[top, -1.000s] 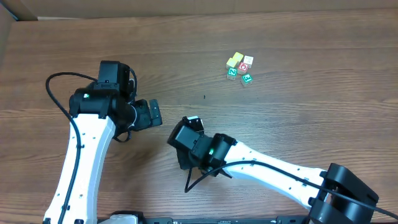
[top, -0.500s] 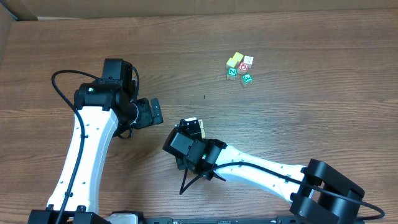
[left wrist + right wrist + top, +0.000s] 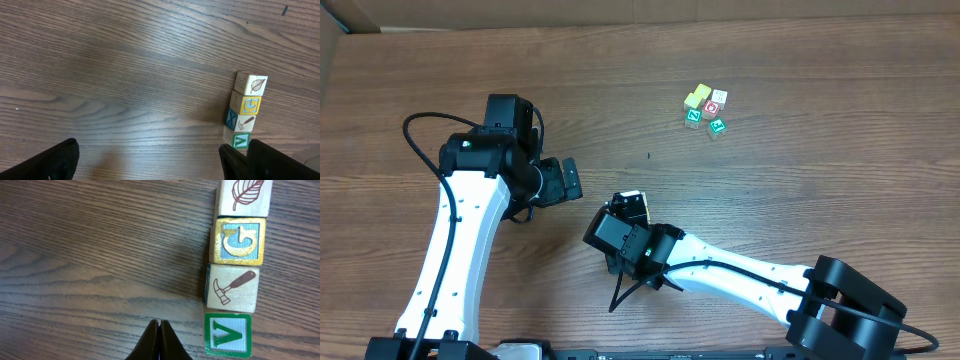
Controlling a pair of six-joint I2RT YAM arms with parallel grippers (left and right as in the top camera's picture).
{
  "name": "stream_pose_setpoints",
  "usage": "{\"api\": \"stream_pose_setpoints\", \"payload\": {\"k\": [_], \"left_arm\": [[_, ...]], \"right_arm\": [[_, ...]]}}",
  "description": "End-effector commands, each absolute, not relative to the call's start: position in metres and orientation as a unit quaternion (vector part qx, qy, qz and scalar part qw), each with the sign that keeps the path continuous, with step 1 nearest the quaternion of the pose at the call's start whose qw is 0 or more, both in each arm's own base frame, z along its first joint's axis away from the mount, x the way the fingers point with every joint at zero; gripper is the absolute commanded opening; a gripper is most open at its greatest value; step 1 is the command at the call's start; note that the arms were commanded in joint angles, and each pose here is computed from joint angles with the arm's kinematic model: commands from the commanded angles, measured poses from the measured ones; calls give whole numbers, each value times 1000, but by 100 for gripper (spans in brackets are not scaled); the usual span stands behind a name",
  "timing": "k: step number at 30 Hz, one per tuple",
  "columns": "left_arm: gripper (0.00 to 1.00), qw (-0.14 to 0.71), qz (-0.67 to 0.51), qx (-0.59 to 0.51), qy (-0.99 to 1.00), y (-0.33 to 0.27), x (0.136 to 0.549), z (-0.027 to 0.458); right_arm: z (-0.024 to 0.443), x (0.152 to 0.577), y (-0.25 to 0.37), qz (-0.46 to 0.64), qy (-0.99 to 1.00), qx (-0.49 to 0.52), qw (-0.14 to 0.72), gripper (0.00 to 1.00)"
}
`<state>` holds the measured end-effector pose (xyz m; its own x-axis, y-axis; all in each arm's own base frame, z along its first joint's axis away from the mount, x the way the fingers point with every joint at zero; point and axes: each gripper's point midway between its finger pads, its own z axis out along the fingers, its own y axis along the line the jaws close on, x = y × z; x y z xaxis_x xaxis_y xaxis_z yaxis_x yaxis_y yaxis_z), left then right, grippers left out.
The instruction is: Flip 3 blocks
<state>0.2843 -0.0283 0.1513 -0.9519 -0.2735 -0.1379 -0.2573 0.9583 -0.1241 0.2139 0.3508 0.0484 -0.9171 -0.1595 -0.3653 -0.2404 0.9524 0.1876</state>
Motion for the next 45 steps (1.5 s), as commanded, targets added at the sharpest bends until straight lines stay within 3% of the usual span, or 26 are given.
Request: {"api": "stream_pose_setpoints", "payload": {"k": [1,20,45], "left_arm": [[100,78,-47,-130,987,-26,285,151],[100,78,-47,-130,987,-26,285,151],[100,78,-47,-130,987,-26,285,151]], "right_arm": [[36,211,347,104,975,-100,167,4],[13,231,350,78,971,-91,207,4],[16,244,337,41,966,-81,243,4]]}}
